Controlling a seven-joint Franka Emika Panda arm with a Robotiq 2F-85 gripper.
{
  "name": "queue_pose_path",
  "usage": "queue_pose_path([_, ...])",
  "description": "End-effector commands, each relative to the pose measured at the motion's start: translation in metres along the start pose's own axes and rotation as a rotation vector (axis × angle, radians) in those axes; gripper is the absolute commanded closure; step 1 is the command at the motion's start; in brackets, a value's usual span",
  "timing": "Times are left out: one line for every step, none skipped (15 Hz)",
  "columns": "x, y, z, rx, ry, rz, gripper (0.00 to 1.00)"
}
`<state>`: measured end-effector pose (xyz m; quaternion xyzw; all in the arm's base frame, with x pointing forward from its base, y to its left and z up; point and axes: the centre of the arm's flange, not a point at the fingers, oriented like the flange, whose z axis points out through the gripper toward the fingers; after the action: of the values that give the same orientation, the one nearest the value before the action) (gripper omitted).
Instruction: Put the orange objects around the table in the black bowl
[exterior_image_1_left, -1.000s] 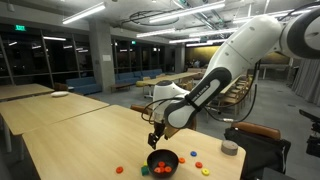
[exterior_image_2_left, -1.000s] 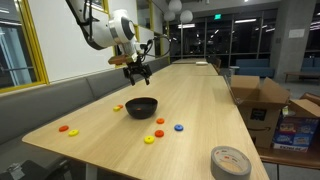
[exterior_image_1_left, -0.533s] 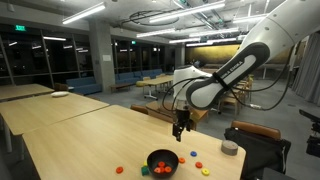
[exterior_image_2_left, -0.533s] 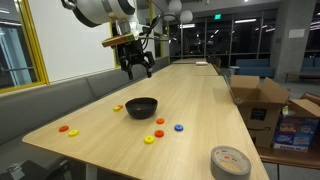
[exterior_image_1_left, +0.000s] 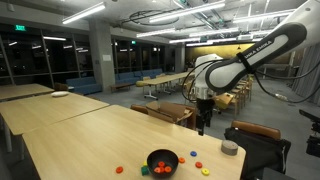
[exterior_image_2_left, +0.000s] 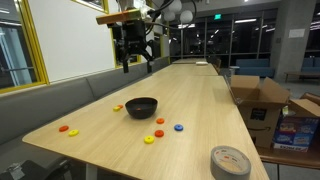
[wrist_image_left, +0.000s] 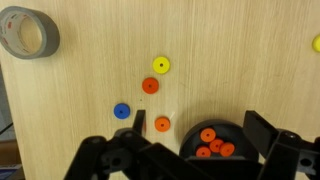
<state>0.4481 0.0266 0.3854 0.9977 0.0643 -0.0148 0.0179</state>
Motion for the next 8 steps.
queue_pose_path([-0.036,0.013,-0.022,0.052,0.033,-0.013,0.0])
queue_pose_path([-0.039,0.015,-0.024,0.063,0.037,-0.015,0.0])
queue_pose_path([-0.042,0.016,-0.024,0.068,0.04,-0.013,0.0])
queue_pose_path([-0.045,0.017,-0.025,0.073,0.042,-0.016,0.0])
queue_pose_path([-0.047,0.019,-0.025,0.076,0.046,-0.016,0.0])
queue_pose_path([-0.05,0.019,-0.025,0.077,0.049,-0.014,0.0])
queue_pose_path([-0.052,0.021,-0.023,0.071,0.051,-0.008,0.0])
queue_pose_path([-0.053,0.022,-0.021,0.069,0.05,0.003,0.0])
